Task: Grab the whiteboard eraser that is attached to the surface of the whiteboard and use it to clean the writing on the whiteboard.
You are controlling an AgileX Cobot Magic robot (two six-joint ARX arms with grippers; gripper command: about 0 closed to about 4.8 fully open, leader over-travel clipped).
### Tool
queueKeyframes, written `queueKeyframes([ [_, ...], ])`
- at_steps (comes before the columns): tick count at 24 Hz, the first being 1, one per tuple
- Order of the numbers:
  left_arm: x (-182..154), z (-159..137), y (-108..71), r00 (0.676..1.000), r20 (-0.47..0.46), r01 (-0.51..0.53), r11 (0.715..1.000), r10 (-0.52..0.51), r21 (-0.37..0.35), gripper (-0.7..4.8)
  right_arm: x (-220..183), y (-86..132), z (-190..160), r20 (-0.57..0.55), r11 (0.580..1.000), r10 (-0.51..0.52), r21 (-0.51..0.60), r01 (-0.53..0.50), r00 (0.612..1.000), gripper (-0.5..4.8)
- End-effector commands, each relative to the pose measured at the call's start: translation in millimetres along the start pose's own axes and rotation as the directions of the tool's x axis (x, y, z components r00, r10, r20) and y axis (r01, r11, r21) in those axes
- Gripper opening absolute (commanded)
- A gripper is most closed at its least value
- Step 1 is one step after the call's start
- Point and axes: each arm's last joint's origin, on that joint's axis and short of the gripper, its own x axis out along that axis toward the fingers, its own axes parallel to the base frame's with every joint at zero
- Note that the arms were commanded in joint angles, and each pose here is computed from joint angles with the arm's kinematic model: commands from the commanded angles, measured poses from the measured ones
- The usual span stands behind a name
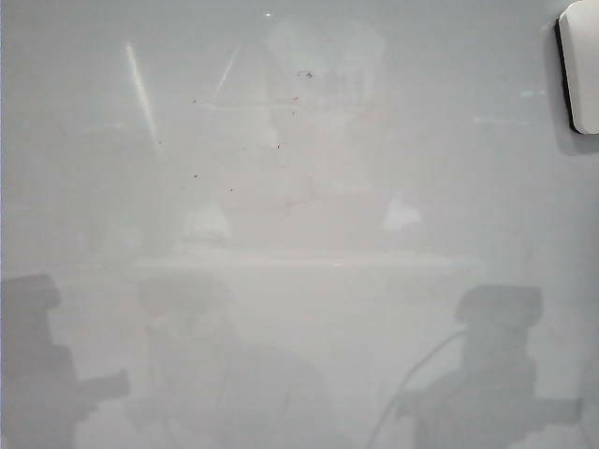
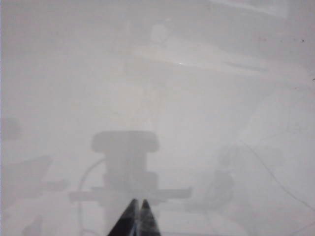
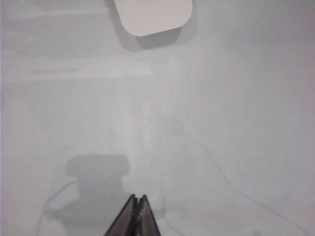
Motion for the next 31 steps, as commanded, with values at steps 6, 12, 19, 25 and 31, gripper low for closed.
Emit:
queueKeyframes([
  [6, -0.2, 1.3, -0.4, 1.000, 0.008, 0.006, 1.000, -0.006, 0.000, -0.05, 0.2, 0.0, 0.0, 0.010, 1.000, 0.000, 0.003, 0.000, 1.000, 0.03],
  [12, -0.8, -0.2, 0.6, 1.000, 0.019, -0.022, 0.993, 0.020, 0.115, -0.05, 0.1, 0.0, 0.4, 0.013, 1.000, 0.000, 0.003, 0.000, 1.000, 0.03],
  [19, -1.0, -0.2, 3.6, 0.992, 0.031, -0.126, 0.987, 0.123, 0.102, -0.05, 0.2, 0.0, 0.2, 0.012, 1.000, 0.001, 0.003, -0.001, 1.000, 0.03],
  [25, -1.0, -0.2, 3.7, 0.992, 0.031, -0.126, 0.987, 0.124, 0.102, -0.05, 0.2, 0.0, 0.2, 0.012, 1.000, 0.000, 0.003, 0.000, 1.000, 0.03],
  [31, -1.0, -0.2, 3.7, 0.992, 0.032, -0.126, 0.987, 0.124, 0.102, -0.05, 0.1, 0.0, 0.3, 0.013, 1.000, 0.000, 0.003, 0.000, 1.000, 0.03],
])
